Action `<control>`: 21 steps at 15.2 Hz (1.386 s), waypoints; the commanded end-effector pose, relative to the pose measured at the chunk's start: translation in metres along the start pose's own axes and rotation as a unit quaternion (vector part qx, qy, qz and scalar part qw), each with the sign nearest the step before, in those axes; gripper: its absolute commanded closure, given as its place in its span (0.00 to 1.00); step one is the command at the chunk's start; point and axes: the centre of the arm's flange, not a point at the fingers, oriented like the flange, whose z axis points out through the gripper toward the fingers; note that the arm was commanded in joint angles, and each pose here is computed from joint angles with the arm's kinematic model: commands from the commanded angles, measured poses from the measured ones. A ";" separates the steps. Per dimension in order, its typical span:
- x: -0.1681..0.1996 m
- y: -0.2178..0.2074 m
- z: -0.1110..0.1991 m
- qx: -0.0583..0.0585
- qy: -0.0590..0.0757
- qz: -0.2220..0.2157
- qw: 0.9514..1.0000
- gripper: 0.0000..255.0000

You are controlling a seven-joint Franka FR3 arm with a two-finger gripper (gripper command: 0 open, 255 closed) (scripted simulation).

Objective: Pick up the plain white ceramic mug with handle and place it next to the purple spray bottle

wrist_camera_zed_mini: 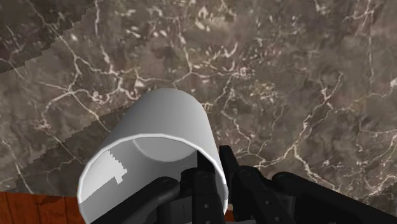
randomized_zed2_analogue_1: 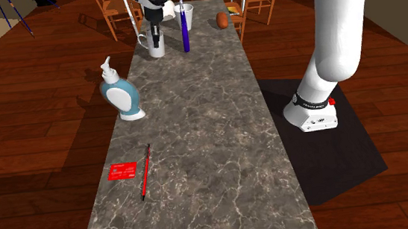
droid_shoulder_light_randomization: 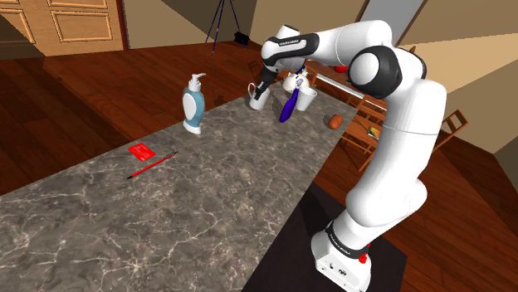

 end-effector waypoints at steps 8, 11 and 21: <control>-0.005 0.000 0.025 0.000 0.000 0.000 1.000 1.00; -0.005 0.000 0.025 0.000 0.000 0.000 1.000 1.00; -0.005 0.000 -0.025 0.000 0.000 0.000 1.000 0.00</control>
